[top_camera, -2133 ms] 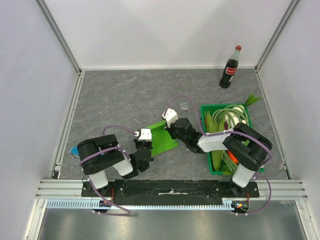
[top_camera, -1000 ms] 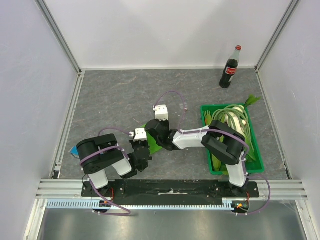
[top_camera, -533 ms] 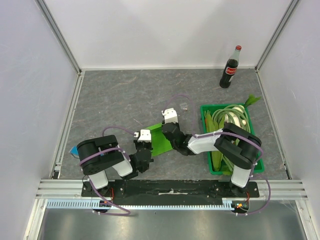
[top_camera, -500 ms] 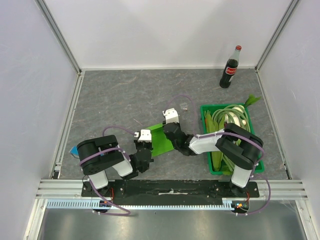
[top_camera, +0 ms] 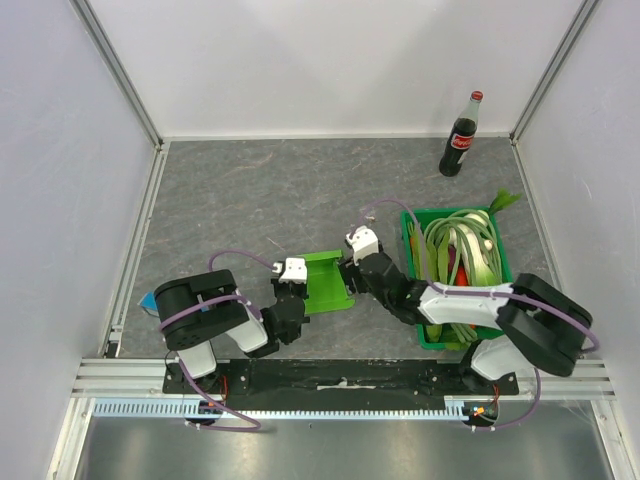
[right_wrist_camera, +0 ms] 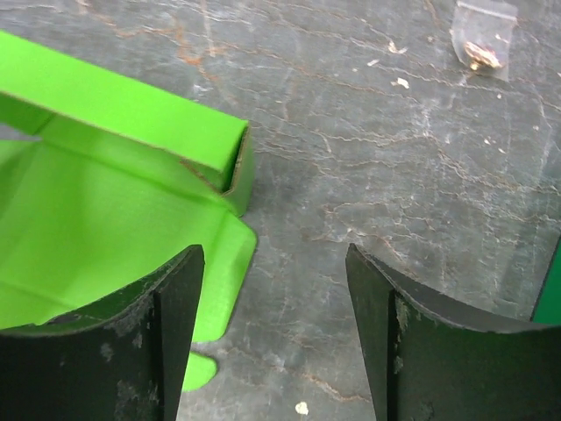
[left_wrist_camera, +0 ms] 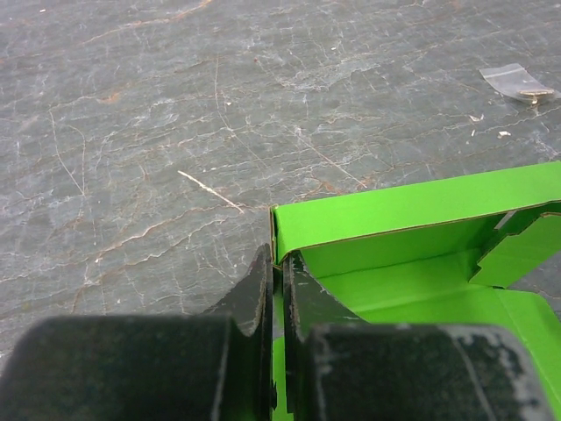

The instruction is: Fold the paper box

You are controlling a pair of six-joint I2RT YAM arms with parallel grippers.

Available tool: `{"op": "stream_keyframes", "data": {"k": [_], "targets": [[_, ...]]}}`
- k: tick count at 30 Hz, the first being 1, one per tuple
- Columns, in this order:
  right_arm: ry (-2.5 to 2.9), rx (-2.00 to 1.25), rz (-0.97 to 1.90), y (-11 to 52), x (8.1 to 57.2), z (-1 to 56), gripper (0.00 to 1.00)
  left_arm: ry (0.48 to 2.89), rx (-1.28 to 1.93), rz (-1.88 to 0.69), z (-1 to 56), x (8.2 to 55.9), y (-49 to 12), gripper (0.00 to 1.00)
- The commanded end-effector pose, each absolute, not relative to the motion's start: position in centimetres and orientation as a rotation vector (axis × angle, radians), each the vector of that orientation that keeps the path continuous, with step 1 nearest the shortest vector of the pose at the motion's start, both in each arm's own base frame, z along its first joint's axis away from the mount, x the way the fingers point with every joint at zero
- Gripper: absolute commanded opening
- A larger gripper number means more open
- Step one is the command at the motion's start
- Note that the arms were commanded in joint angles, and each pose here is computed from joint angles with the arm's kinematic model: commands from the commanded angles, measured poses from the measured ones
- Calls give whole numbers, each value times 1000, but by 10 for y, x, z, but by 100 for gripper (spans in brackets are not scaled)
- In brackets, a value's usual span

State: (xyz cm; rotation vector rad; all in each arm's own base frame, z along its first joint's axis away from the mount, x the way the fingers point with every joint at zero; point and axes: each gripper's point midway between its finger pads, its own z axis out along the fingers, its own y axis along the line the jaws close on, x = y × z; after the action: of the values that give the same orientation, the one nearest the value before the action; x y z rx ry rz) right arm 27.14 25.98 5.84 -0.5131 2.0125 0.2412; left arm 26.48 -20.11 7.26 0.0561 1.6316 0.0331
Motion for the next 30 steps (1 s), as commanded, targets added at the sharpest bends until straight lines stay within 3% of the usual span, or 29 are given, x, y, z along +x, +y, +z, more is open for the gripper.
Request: {"op": "stream_keyframes", "data": {"k": [1, 4, 11, 17, 27, 29, 30], "targets": [[1993, -622, 378, 268, 253, 77, 75, 1483, -200, -125, 125, 272, -205, 2], [2029, -598, 345, 263, 258, 79, 76, 1492, -199, -91, 120, 272, -201, 2], [1954, -635, 312, 265, 272, 81, 66, 1493, -206, -189, 118, 267, -208, 2], [1855, -572, 371, 262, 271, 81, 67, 1513, -215, -194, 121, 260, -213, 2], [1766, -608, 317, 259, 279, 100, 63, 1644, -177, -32, 107, 243, -214, 2], [1779, -592, 279, 256, 284, 101, 61, 1668, -273, -99, 102, 242, -218, 2], [1775, -593, 303, 257, 283, 103, 61, 1726, -204, -4, 91, 238, -211, 2]]}}
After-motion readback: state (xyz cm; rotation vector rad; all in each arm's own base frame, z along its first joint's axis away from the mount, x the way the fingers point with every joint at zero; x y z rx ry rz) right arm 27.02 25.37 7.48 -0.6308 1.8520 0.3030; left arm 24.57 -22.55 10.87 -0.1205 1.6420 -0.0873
